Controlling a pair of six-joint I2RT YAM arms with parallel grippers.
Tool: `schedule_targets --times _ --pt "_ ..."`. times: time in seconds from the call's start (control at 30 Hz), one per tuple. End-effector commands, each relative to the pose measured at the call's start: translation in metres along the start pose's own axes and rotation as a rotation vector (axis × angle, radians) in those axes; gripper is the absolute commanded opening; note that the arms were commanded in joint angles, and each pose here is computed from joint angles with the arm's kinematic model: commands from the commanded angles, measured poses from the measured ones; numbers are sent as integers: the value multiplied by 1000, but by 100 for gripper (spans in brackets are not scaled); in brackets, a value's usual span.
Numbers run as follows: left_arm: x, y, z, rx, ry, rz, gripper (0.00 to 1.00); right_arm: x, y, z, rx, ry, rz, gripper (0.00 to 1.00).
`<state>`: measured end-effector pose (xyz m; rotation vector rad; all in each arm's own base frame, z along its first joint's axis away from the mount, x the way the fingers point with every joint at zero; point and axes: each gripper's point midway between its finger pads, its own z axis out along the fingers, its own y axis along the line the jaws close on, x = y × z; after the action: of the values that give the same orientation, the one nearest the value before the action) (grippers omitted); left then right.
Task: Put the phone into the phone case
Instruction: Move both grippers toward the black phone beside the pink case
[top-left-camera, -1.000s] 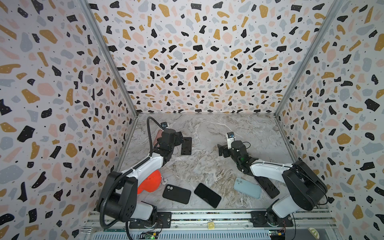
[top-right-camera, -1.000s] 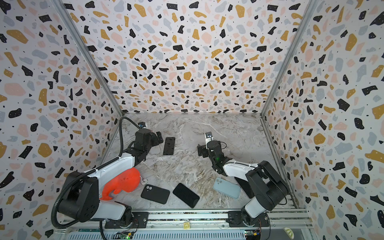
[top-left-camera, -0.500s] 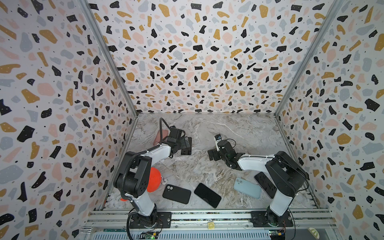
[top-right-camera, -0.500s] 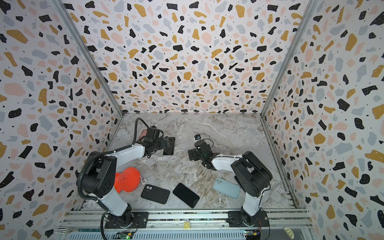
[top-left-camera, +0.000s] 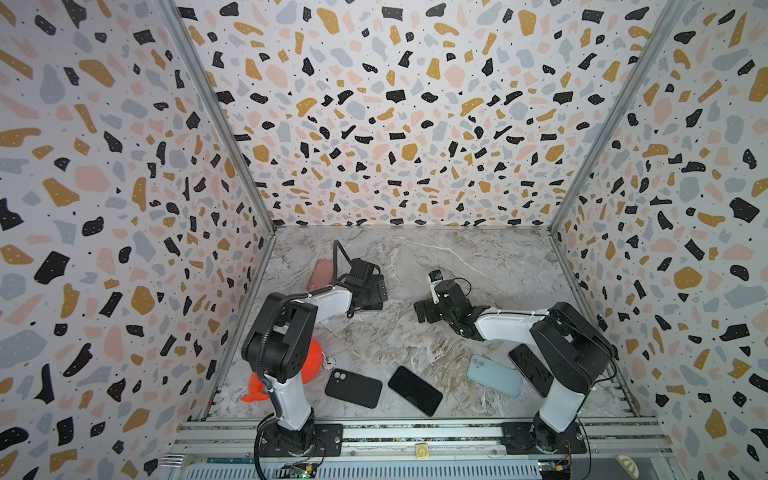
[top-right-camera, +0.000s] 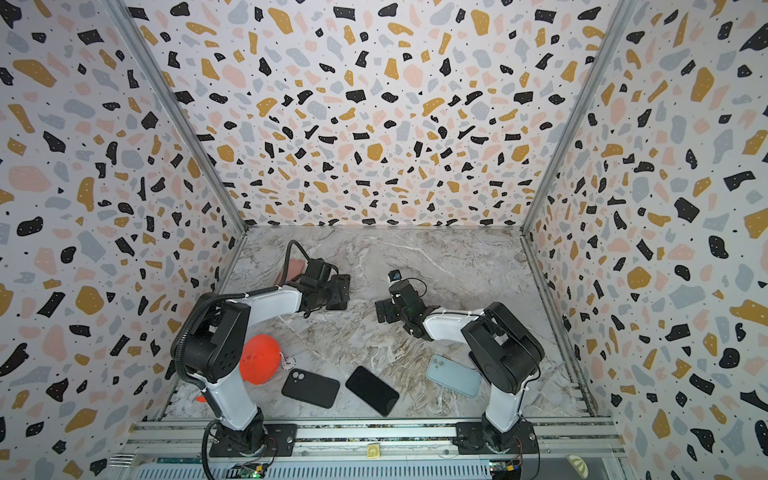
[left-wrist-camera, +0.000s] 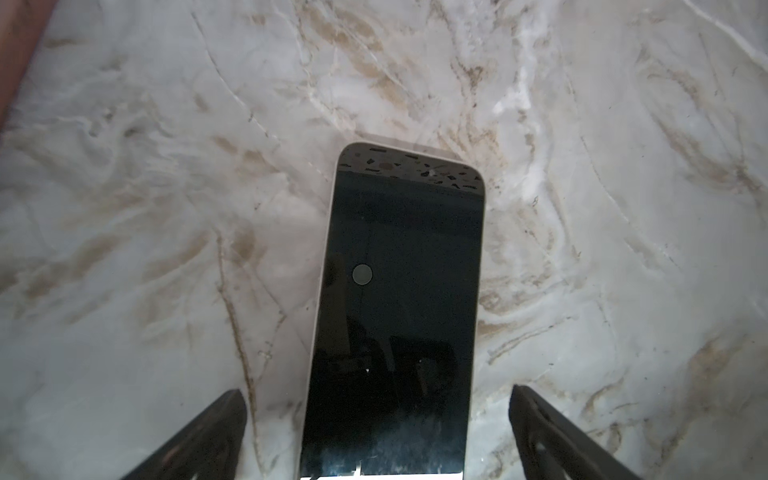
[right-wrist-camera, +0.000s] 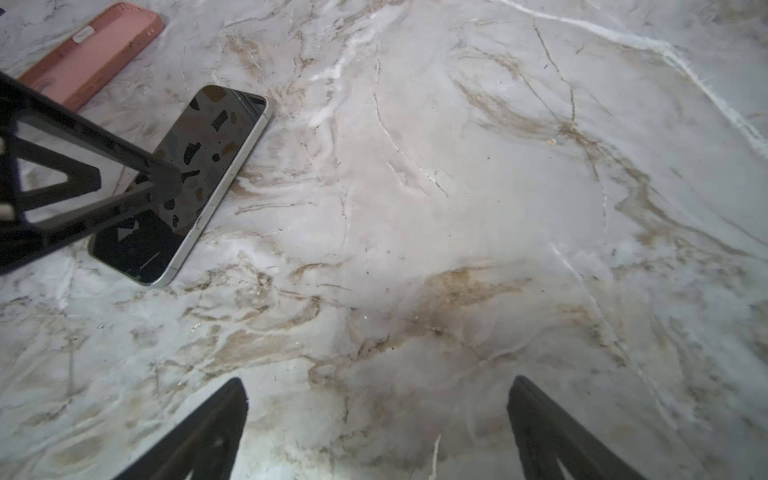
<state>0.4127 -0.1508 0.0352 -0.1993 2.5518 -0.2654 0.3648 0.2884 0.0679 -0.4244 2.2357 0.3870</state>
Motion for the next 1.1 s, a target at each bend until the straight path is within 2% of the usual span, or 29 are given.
schedule_targets --times 0.0,0.53,0.83,1.07 --pt "-6 -7 1 13 -8 -7 100 -6 -3 -5 6 -17 22 99" --pt "19 -50 3 93 19 24 99 -6 -5 -7 9 -14 57 100" --pt "21 -81 -4 150 17 41 99 -6 -6 -11 1 -20 63 99" --pt "11 -68 -29 118 -12 86 100 -12 10 -14 -69 -23 24 96"
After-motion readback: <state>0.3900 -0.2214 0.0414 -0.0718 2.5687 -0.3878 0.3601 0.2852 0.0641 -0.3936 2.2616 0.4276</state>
